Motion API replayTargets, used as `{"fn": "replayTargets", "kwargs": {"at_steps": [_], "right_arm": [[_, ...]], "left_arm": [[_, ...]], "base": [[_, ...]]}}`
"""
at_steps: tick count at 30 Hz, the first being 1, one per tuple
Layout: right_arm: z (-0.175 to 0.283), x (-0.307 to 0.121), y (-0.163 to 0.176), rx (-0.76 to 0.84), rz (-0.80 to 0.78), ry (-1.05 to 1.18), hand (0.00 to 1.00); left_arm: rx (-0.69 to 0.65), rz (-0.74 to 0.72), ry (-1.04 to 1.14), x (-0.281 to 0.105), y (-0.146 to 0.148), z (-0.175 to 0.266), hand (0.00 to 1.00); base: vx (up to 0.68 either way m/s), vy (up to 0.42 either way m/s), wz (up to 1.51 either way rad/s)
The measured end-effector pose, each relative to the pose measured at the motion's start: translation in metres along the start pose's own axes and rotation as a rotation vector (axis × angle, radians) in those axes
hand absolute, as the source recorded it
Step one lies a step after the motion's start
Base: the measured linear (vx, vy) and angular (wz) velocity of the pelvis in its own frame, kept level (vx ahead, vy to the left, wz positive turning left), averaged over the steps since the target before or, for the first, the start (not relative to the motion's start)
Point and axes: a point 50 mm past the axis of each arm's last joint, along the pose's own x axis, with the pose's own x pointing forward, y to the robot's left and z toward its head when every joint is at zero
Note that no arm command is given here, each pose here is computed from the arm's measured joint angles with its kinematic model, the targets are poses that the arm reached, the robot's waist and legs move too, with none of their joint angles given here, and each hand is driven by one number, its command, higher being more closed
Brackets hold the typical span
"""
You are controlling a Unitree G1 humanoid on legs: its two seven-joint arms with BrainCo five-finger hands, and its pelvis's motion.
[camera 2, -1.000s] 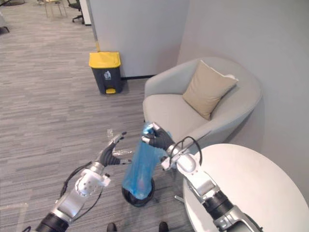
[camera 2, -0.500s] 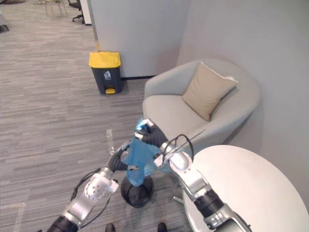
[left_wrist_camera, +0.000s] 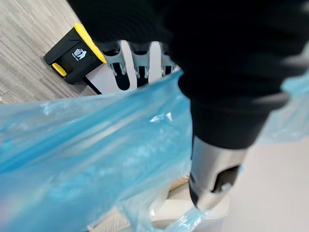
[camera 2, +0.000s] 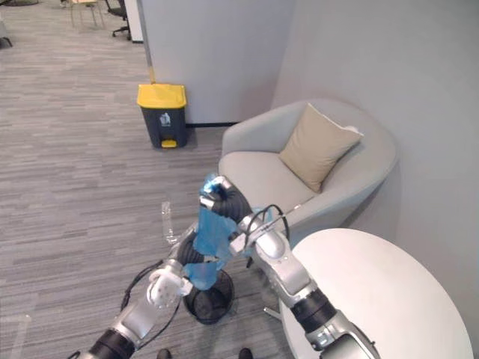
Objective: Gather rubbish on tea table into small bin, then transfer packed bag to large trash can.
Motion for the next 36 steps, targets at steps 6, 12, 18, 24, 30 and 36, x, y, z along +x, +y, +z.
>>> {"fn": "replayTargets", "kwargs": {"at_steps": [6, 12, 18, 24, 30, 36], "right_arm": [[-0.001, 0.007, 0.018, 0.123, 0.04, -0.014, 1.0], [0.006, 0.011, 0.031, 0.173, 0.081, -0.041, 1.0], [0.0, 0.012, 0.043, 0.229, 0.117, 0.001, 1.0], [-0.001, 0.011, 0.048, 0.255, 0.14, 0.005, 1.0], [-0.007, 0.002, 0.044, 0.267, 0.112, -0.002, 0.0], [-0.012, -0.012, 0.03, 0.06, 0.047, 0.006, 0.0]], "left_arm": [[-0.059, 0.008, -0.011, -0.004, -0.009, 0.011, 0.0], [-0.087, 0.031, -0.038, -0.008, -0.007, 0.019, 0.0], [-0.091, 0.053, 0.006, -0.003, -0.013, 0.01, 1.0], [-0.111, 0.057, 0.087, 0.009, -0.012, -0.001, 1.0], [-0.163, 0.077, 0.124, 0.008, -0.009, -0.007, 1.0], [-0.235, 0.145, 0.193, 0.005, 0.004, -0.021, 1.0]], "base": [[0.0, -0.003, -0.04], [0.0, 0.0, 0.0], [0.02, -0.008, -0.01], [0.02, -0.011, -0.05], [0.0, -0.001, -0.01], [0.0, 0.0, -0.01]]}}
